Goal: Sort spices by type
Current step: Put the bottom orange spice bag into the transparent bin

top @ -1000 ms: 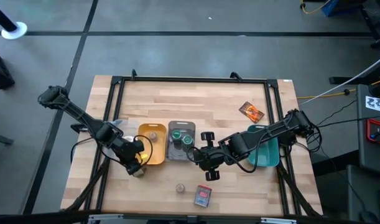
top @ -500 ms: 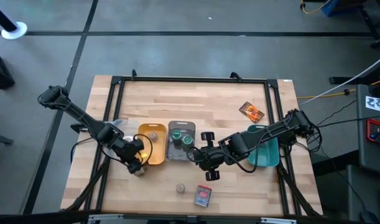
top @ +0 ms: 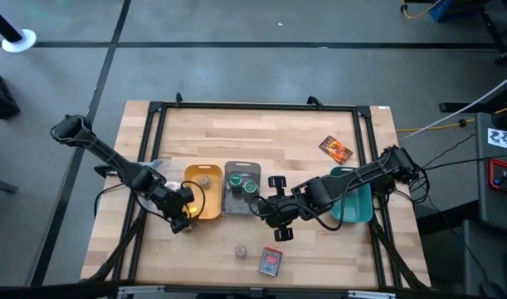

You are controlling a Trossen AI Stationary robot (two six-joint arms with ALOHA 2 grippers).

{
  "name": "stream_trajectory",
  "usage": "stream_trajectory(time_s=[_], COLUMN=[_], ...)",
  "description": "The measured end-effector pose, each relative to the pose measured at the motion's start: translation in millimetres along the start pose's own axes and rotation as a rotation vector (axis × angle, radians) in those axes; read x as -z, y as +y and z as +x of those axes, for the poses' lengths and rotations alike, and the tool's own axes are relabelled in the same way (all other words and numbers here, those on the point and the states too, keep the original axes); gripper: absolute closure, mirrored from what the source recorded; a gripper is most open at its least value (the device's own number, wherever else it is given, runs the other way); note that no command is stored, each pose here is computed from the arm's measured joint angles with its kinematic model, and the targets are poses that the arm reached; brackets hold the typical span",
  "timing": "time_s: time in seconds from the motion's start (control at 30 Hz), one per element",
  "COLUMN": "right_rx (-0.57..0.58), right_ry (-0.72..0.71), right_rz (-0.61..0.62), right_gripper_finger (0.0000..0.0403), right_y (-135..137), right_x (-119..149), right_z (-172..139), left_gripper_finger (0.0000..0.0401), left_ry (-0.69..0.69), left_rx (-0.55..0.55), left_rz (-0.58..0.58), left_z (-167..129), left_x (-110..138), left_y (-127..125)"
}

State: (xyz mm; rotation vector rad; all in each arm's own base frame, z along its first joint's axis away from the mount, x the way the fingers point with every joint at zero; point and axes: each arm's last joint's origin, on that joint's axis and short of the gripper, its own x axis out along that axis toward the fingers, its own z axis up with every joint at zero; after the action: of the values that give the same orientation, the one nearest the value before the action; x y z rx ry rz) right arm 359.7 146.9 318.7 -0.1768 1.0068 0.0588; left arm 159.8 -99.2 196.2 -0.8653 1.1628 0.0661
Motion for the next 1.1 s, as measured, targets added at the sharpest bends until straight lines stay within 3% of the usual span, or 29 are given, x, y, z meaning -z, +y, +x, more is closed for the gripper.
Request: stream_trajectory(time_s=[0.13,0.33,0.77,0.97,1.1], right_rx=[0.000,0.000,0.000,0.000,0.000], right_ry=[0.000,0.000,0.000,0.000,0.000], right_rz=[0.000,0.000,0.000,0.000,0.000], right_gripper_finger=[0.0393,0.0393,0.0393,0.0393,0.0393], right_y=[0,0,0,0,0], right_x=[0,0,0,0,0], right_z=[0,0,0,0,0], left_gripper_finger=[0.0387,0.0399,0.0401,0.0392,0.0356], left_ry=[0.002,0.028,-0.009,0.001,0.004], left_rx=[0.001,0.019,0.132,0.135,0.134], left_rz=[0.001,-0.004,0.127,0.054,0.060], left_z=[0,-2,-28,-26,-26], left_x=[0,0,-6,-5,-5], left_y=[0,-2,-27,-26,-26])
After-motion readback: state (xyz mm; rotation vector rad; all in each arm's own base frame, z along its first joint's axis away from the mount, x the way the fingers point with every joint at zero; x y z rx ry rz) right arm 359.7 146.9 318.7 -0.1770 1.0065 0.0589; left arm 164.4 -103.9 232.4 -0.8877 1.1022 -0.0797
